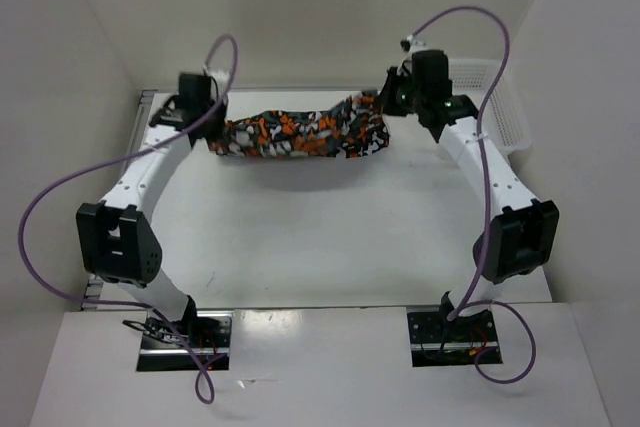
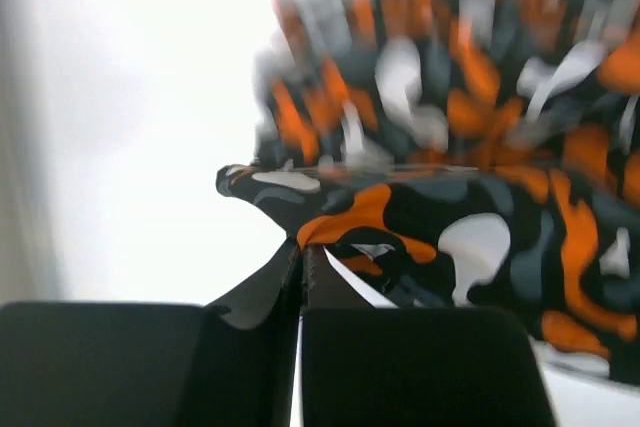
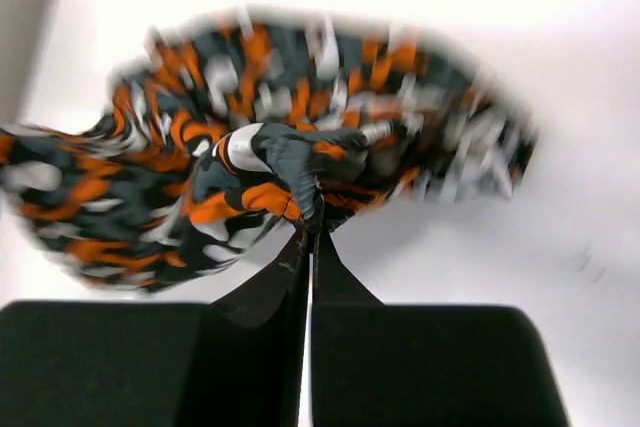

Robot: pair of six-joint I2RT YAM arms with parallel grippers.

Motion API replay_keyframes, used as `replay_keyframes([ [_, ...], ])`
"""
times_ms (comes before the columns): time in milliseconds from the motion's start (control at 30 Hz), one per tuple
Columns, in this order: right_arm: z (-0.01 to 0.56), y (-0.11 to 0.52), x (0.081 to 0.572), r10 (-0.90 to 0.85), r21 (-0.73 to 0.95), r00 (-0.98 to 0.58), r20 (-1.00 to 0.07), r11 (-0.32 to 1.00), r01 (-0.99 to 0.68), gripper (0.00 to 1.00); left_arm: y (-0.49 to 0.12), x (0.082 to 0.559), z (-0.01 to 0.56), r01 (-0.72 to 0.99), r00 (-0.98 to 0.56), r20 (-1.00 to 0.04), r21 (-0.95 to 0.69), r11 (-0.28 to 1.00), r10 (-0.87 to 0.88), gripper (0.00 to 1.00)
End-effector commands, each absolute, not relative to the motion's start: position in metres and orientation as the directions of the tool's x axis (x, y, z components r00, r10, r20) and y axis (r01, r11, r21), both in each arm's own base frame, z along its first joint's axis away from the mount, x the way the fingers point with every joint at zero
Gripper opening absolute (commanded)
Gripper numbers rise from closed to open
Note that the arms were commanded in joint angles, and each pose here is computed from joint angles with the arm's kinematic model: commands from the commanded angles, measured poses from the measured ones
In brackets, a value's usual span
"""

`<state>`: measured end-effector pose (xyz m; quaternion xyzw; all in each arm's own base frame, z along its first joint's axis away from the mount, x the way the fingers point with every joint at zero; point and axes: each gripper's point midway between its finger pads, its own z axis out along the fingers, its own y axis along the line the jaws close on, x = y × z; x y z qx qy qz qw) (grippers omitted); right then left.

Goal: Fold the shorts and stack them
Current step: Flatten the shorts out

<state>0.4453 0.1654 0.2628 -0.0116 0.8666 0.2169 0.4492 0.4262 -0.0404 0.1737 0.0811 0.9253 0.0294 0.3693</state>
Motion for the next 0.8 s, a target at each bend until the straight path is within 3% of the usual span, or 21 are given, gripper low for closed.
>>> replay_keyframes([
  [0, 0.403, 0.152, 0.436, 0.176, 0.259, -0.291, -0.941, 0.924, -0.28, 0.0, -0.017, 0.449, 0.327, 0.006, -0.444, -0.888, 0.13, 0.991, 0.12, 0.0],
  [267, 0.531, 0.177, 0.348, 0.073, 0.048, 0.067, -0.995, 0.948, -0.315, 0.0, 0.018, 0.395, 0.515, -0.167, -0.077, -0.994, 0.09, 0.982, 0.078, 0.0],
  [500, 0.6, 0.166, 0.269, 0.275, 0.171, 0.213, -0.938, 0.897, -0.406, 0.0, 0.039, 0.309, 0.641, -0.27, 0.248, -0.967, -0.016, 0.963, 0.053, 0.0],
  [633, 0.614, 0.159, 0.247, 0.365, 0.223, 0.241, -0.899, 0.857, -0.465, 0.0, 0.041, 0.302, 0.665, -0.278, 0.32, -0.946, -0.045, 0.96, 0.048, 0.0],
  [767, 0.575, 0.168, 0.275, 0.335, 0.249, 0.173, -0.926, 0.888, -0.386, 0.0, 0.023, 0.37, 0.623, -0.202, 0.191, -0.98, 0.02, 0.979, 0.059, 0.0],
])
